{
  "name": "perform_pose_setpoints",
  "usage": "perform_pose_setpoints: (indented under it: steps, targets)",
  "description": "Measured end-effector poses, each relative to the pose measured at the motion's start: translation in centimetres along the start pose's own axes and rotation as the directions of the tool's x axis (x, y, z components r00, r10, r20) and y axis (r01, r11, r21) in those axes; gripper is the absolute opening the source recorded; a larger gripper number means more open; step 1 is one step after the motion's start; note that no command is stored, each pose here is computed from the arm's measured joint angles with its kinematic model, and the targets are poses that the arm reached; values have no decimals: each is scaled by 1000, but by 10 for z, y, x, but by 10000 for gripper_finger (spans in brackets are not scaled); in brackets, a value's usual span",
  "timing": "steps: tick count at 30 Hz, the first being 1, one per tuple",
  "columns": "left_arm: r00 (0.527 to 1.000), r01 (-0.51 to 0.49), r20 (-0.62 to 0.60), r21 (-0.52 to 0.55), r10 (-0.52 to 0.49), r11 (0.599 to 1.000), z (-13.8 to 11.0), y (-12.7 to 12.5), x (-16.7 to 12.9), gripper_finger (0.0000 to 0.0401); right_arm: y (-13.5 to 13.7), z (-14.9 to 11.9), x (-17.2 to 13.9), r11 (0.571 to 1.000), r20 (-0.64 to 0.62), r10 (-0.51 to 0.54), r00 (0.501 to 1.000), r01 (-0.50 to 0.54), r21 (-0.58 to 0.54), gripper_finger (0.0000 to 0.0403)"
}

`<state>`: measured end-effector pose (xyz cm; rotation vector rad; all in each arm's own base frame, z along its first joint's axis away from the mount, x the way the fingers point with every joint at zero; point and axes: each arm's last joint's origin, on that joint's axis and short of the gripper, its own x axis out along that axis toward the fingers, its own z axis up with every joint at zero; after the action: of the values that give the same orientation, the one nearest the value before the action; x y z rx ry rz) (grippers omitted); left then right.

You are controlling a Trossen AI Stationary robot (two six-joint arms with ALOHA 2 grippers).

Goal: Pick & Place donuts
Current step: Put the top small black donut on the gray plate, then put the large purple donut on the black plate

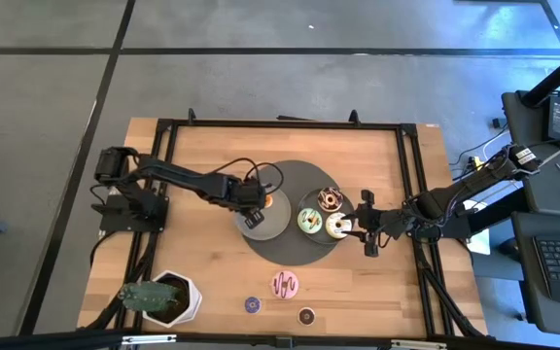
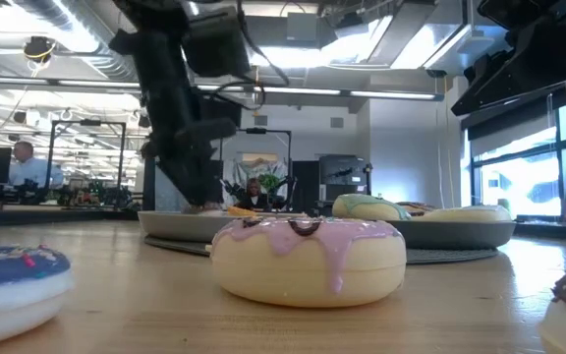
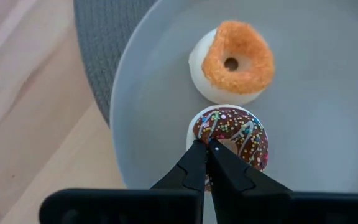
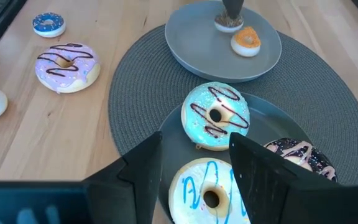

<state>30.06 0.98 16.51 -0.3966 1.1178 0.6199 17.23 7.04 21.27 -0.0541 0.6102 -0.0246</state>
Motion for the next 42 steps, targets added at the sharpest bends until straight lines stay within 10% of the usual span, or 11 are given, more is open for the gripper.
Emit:
perform_pose_setpoints:
  steps: [33, 38, 42]
  targets:
    - [994, -46, 101, 20, 44, 999, 6, 4, -12, 117, 0, 0, 0, 1000, 0, 1, 1000, -1, 1, 186]
    - [962, 106, 235, 141, -137, 984, 10, -8, -47, 128, 0, 0, 0, 1000, 0, 1, 1000, -1, 0, 186]
    - [844, 299, 294, 435, -448, 849, 6, -44, -67, 130, 0, 0, 0, 1000, 0, 1, 1000, -1, -2, 186]
